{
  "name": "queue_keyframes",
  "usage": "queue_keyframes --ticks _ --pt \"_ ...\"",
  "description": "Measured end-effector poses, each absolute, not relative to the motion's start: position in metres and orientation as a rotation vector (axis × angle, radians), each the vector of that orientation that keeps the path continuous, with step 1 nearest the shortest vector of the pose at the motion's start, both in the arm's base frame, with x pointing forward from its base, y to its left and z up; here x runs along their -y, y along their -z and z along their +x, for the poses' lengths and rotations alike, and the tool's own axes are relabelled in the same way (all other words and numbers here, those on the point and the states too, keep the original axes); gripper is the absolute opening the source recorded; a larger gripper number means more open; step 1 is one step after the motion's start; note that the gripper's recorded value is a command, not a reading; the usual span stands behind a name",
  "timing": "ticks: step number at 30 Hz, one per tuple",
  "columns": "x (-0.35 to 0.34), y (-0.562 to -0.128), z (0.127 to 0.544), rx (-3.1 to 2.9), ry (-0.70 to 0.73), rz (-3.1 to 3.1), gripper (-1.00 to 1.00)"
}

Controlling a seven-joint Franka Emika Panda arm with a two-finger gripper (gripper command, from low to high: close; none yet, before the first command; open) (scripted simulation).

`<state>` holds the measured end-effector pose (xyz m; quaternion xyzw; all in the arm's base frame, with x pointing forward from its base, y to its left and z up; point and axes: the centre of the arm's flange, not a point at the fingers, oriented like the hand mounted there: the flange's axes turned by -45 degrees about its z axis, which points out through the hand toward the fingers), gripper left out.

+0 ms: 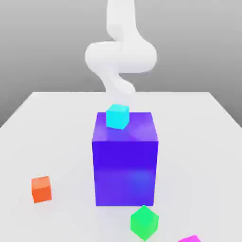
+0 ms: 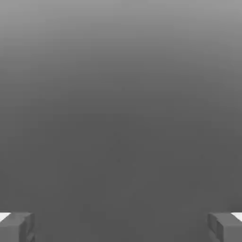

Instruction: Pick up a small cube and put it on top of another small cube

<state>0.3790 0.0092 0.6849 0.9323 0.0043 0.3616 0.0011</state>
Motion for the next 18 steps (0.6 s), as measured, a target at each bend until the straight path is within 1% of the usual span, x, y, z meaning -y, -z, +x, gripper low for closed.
queue_keyframes --ticks 4,9,14,18 --pt "-0.026 -0.636 0.429 -0.075 -0.986 2.968 0.0" --pt "-0.049 -0.569 0.479 -0.156 -0.806 3.01 0.0" --pt "-0.073 -0.492 0.517 -0.24 -0.626 3.043 0.0" --pt "-0.096 -0.426 0.537 -0.315 -0.482 3.064 0.0"
